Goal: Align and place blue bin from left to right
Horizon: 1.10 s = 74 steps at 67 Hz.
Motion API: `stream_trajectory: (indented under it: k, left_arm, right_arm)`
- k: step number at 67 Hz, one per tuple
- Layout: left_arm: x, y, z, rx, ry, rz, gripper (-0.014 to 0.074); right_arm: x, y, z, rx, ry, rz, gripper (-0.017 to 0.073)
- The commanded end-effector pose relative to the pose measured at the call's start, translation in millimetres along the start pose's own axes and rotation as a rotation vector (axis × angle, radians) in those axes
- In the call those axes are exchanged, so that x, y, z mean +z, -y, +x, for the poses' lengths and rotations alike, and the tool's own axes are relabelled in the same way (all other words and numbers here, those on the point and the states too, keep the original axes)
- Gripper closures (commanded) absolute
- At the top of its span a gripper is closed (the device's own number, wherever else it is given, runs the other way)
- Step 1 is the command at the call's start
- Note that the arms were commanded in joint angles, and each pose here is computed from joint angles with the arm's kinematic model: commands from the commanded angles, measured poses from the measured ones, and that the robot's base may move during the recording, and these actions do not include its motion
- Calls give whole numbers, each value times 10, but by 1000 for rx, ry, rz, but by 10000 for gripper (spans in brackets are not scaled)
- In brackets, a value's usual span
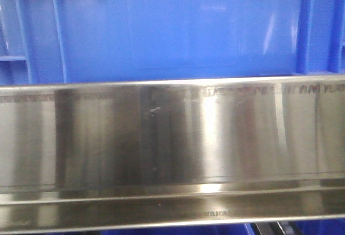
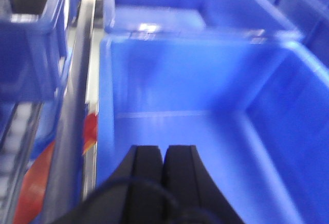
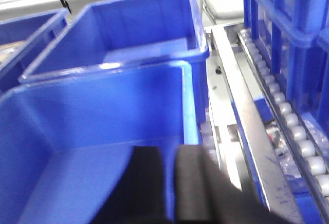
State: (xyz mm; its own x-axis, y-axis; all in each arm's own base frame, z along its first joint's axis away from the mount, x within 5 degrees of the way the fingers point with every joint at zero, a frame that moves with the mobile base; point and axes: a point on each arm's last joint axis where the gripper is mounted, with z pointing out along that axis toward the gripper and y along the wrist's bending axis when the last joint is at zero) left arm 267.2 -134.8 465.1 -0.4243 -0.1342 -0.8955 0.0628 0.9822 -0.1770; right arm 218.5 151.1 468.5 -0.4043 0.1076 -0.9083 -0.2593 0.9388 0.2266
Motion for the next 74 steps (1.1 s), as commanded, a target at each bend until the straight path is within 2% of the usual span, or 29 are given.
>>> stream_trajectory:
  k: [1,12,19,31,36,40,42,49,59,74]
  left_arm:
    - [-141,2,-93,-4,67,42,704]
    - [-425,-76,-173,-54,103,81,704]
    - [-568,-129,-151,-78,110,110,704]
    - [-675,-210,102,-43,167,202,704]
    - [-738,-240,248,-42,212,278,704]
    - [-790,-267,365,-35,253,334,704]
    - [-831,-273,431,-32,296,386,704]
    - [-921,-322,632,-19,365,477,704]
    - [-993,-408,929,38,419,543,704]
    - [-1080,-590,1324,54,409,557,704]
  right_arm:
    - [-167,31,-104,-9,63,-15,642]
    - [-439,123,-162,9,90,-10,637]
    - [-600,196,-163,-73,94,7,637]
    - [-847,329,25,-164,152,-39,637]
    - [-931,384,181,-194,201,-89,637]
    - [-996,421,316,-204,251,-140,637]
    - [-1028,444,412,-211,279,-172,637]
    - [-1145,535,646,-218,334,-227,637]
    - [-1221,672,961,-225,336,-243,637]
    - [-1339,843,1286,-223,349,-248,637]
